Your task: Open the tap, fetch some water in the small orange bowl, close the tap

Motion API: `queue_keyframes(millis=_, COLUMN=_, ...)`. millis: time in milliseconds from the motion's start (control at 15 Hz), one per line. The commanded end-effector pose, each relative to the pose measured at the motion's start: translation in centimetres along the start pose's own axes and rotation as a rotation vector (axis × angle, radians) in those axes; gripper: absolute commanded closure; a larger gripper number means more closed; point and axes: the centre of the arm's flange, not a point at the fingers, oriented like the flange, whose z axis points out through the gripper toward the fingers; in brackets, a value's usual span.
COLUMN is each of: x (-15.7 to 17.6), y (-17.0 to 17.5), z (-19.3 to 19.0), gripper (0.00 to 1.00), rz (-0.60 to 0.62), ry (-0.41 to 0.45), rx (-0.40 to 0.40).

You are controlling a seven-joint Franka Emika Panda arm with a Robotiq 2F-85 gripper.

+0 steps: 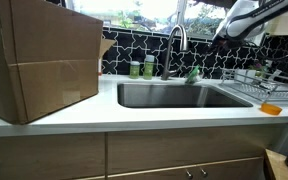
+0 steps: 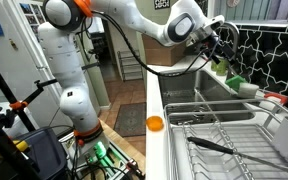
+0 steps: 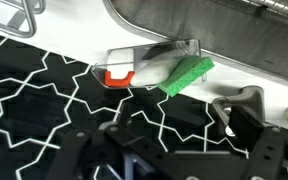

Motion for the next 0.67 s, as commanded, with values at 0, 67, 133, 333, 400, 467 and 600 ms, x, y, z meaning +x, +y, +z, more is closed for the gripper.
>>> queue_keyframes(millis=0, x=2.8, y=-0.3, z=3.4, gripper=0.0, rz=-0.052, ry=-0.007, rx=0.04)
queue_keyframes(millis=67, x=3.2, y=-0.7, z=3.9, gripper=0.0, rz=-0.06, ry=-0.005, rx=0.049)
queue_keyframes(millis=133, x=3.5, y=-1.2, z=4.3, gripper=0.0, rz=-0.07, ry=0.001, rx=0.06)
queue_keyframes(millis=333, x=4.9, y=-2.0, z=5.7, gripper=0.0, rz=-0.091, ry=0.037, rx=0.064)
queue_keyframes(millis=400, x=5.2, y=-2.2, z=6.2, gripper=0.0, rz=-0.092, ry=0.04, rx=0.07)
queue_keyframes(millis=467, x=5.5, y=-2.4, z=6.5, gripper=0.0, rz=-0.092, ry=0.04, rx=0.076)
queue_keyframes(millis=600, x=5.8, y=-3.0, z=7.3, gripper=0.0, rz=-0.097, ry=0.043, rx=0.097)
